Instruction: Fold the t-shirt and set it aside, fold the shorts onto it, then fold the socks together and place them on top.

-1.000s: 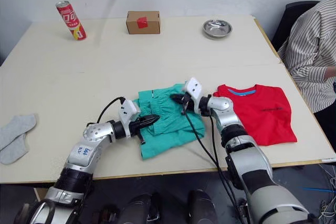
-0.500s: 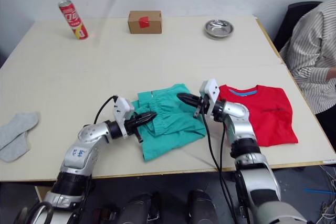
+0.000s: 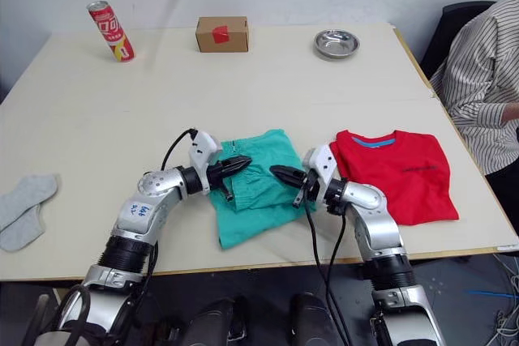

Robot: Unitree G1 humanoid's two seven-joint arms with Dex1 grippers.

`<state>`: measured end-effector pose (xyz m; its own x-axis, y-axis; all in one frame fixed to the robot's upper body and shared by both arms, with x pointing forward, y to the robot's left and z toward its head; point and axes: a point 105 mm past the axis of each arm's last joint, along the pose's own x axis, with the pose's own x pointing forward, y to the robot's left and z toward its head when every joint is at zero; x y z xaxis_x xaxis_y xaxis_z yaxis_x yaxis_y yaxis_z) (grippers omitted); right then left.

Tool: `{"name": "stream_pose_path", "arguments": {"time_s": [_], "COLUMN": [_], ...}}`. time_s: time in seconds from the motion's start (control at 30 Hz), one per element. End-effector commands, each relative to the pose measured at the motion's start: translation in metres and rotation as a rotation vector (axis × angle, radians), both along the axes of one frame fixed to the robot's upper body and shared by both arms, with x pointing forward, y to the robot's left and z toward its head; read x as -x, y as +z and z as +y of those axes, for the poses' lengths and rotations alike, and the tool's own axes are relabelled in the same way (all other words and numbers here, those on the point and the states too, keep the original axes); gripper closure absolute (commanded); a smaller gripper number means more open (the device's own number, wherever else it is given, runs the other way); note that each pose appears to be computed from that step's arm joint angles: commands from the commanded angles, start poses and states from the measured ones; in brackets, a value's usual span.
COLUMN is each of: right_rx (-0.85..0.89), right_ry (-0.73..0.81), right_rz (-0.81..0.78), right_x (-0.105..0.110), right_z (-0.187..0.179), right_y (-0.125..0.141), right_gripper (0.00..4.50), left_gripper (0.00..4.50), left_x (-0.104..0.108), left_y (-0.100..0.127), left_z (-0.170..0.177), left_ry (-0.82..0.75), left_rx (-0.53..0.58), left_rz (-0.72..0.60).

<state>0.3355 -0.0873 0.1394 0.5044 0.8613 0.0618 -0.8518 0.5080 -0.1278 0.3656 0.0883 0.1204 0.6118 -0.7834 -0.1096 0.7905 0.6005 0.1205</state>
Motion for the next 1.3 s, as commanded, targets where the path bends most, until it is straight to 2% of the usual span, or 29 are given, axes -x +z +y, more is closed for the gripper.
{"name": "stream_pose_path", "arguments": {"time_s": [0.03,0.33,0.43,0.53,0.6,0.7,0.77,0.83,1.0,1.13,1.23,1.3], "right_rx": [-0.045,-0.024,0.023,0.058,0.069,0.112,0.136,0.142,0.119,0.050,0.016,0.051], "right_ry": [-0.028,-0.066,-0.053,-0.046,-0.033,0.018,0.061,0.106,0.142,0.111,0.111,0.076], "right_rz": [-0.046,-0.064,-0.086,-0.121,-0.127,-0.113,-0.118,-0.123,-0.107,0.085,0.250,0.337], "right_x": [0.001,-0.001,-0.002,-0.012,-0.016,-0.009,0.003,0.018,0.044,0.039,0.026,0.007], "right_z": [-0.005,-0.024,-0.027,-0.019,-0.013,-0.005,-0.003,0.000,-0.009,-0.034,-0.050,-0.060], "right_y": [0.016,0.025,0.022,0.013,0.004,-0.019,-0.027,-0.029,-0.015,0.008,0.027,0.032], "right_gripper": [4.49,4.49,4.49,4.49,4.49,4.49,4.49,4.49,4.49,4.49,3.91,3.23], "left_gripper": [4.50,4.50,4.50,4.50,4.50,4.50,4.50,4.50,4.50,4.50,4.50,4.50], "left_x": [0.000,0.003,0.007,0.008,0.007,-0.002,-0.008,-0.011,-0.005,0.011,0.018,0.017], "left_y": [0.007,0.019,0.028,0.035,0.030,0.014,-0.001,-0.010,-0.012,-0.005,0.000,0.003], "left_z": [-0.002,-0.006,-0.011,-0.022,-0.028,-0.033,-0.030,-0.024,-0.014,-0.009,-0.004,-0.001], "left_ry": [-0.006,-0.062,-0.099,-0.146,-0.157,-0.126,-0.084,-0.047,-0.037,-0.113,-0.150,-0.153], "left_rx": [0.025,0.034,0.047,0.054,0.035,-0.001,-0.070,-0.085,-0.064,-0.021,-0.010,-0.007], "left_rz": [-0.042,-0.082,-0.104,-0.124,-0.120,-0.092,-0.078,-0.056,-0.051,-0.072,-0.077,-0.081]}}
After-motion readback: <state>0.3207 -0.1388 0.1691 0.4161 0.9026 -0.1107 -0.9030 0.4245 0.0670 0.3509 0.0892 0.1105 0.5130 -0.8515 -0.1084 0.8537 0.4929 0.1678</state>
